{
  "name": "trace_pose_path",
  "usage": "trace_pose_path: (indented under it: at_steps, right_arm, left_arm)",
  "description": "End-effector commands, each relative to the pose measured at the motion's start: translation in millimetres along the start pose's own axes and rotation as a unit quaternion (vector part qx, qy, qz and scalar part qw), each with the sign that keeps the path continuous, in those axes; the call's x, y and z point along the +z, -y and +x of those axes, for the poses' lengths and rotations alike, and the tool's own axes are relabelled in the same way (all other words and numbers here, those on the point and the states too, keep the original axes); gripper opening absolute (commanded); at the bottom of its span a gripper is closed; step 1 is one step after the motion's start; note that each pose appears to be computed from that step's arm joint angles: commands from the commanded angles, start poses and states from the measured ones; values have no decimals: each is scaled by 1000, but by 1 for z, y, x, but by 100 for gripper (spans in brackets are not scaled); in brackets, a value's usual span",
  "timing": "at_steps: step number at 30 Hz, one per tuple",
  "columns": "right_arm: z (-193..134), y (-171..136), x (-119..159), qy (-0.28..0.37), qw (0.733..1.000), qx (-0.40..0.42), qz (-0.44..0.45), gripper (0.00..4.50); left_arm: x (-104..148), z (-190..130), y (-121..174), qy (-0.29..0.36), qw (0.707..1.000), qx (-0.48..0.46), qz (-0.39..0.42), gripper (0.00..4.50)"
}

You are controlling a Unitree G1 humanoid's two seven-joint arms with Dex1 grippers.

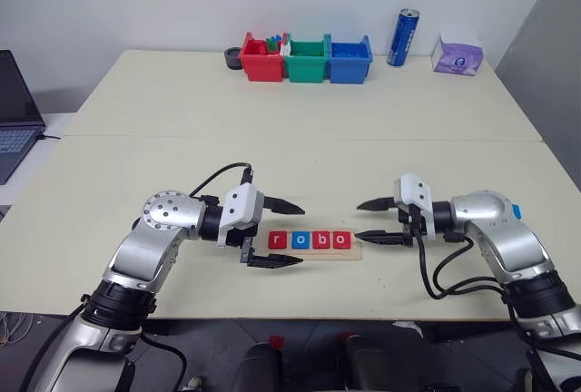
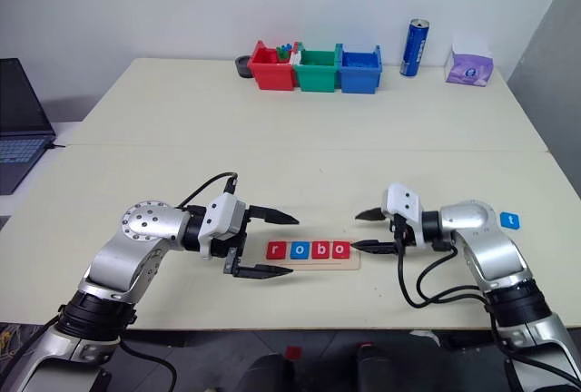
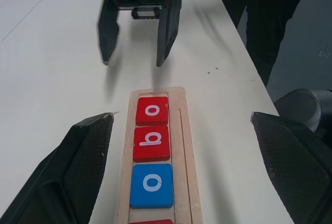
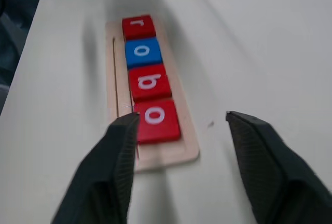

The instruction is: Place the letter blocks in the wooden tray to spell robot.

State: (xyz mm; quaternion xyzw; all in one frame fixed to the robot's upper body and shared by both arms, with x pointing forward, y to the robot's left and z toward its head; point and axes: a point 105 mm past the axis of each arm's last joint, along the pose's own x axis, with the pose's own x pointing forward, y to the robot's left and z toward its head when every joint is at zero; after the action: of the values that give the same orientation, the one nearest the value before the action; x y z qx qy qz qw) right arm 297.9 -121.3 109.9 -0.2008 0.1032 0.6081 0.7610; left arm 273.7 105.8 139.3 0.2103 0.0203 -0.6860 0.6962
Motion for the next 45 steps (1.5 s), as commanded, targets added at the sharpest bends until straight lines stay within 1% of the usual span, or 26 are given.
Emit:
trace_pose_path:
  at_steps: [1, 2, 4, 5, 19, 28, 45]
  right_arm:
    - [1, 0, 4, 4, 1000, -7, -28, 129]
    - [2, -1, 4, 4, 1000, -7, -28, 100]
    - [5, -2, 2, 4, 1000, -6, -30, 25]
    - [6, -2, 1, 4, 999, -6, -31, 3]
    - [16, -7, -12, -20, 998, 10, -56, 3]
    - [23, -8, -12, -21, 998, 19, -62, 3]
    - [34, -4, -3, -8, 997, 35, -67, 3]
  left_arm:
    - [9, 2, -2, 5, 1000, -7, 24, 450]
    - [9, 2, -2, 5, 1000, -7, 25, 450]
    - [9, 2, -2, 4, 1000, -8, 26, 450]
    - [9, 2, -2, 4, 1000, -9, 26, 450]
    - [9, 1, -1, 4, 1000, -7, 27, 450]
    - [10, 2, -1, 5, 1000, -6, 28, 450]
    - [8, 2, 0, 4, 1000, 0, 25, 450]
